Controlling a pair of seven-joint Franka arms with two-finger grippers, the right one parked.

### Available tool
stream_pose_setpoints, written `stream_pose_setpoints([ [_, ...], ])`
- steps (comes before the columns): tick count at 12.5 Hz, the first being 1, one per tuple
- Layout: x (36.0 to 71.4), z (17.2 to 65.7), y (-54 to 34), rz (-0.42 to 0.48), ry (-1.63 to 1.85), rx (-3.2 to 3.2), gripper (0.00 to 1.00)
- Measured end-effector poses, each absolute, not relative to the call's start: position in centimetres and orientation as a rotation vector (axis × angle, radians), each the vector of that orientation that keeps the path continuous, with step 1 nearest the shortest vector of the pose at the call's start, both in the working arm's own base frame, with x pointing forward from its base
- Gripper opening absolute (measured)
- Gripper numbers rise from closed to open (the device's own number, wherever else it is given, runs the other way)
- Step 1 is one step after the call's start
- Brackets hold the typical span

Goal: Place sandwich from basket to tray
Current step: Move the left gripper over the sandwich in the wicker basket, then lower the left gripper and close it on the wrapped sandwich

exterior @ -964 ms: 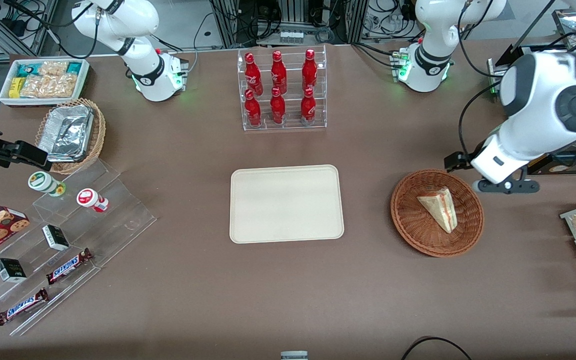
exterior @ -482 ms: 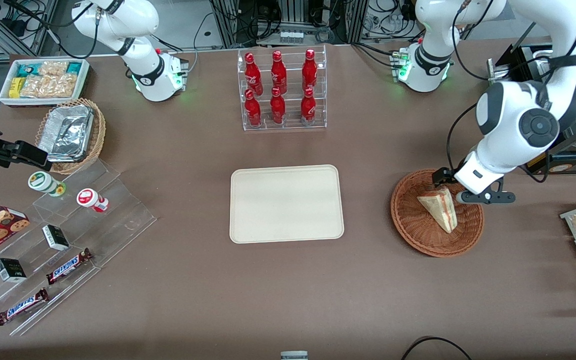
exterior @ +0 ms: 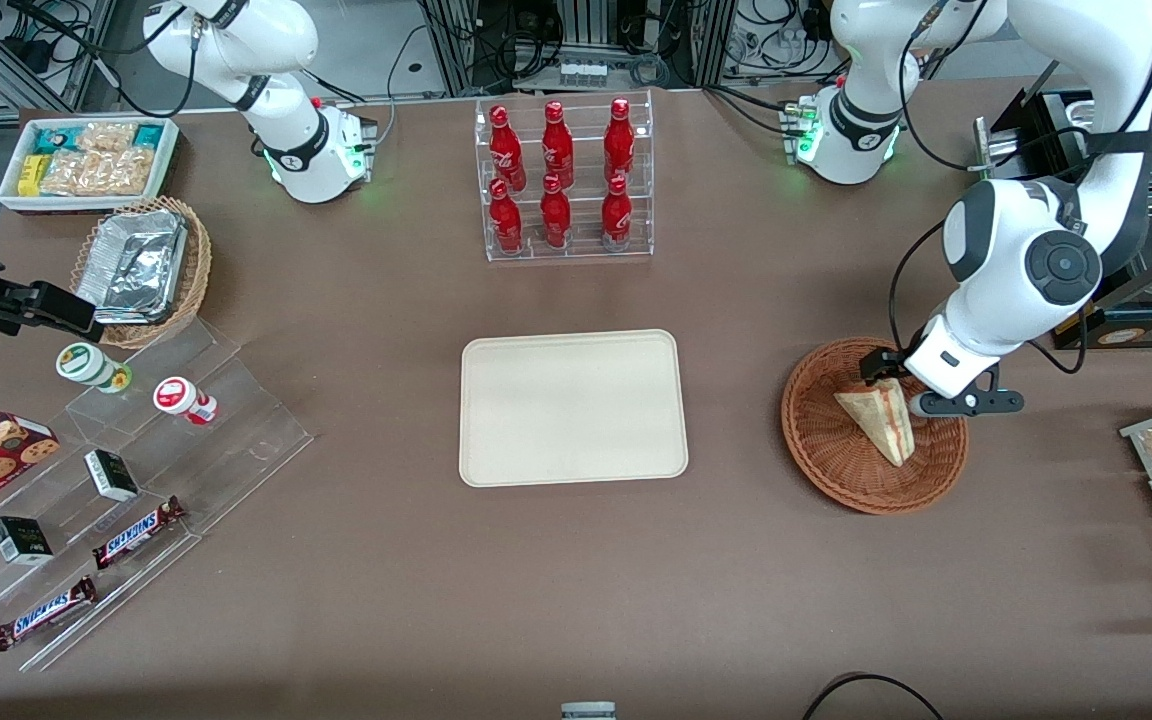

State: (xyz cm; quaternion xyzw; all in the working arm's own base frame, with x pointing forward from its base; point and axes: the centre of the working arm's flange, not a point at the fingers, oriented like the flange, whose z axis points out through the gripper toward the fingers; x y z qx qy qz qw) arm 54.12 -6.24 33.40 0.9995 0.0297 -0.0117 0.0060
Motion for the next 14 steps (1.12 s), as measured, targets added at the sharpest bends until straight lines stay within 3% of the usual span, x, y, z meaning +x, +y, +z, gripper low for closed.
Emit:
stream_pose_setpoints([
  [3,54.0,33.2,-6.2,-0.026,0.303,3.115,1.0],
  [7,53.3,31.5,-6.1,0.063,0.566,3.061,1.0],
  [14,52.8,29.2,-6.0,0.011,0.693,3.041,1.0],
])
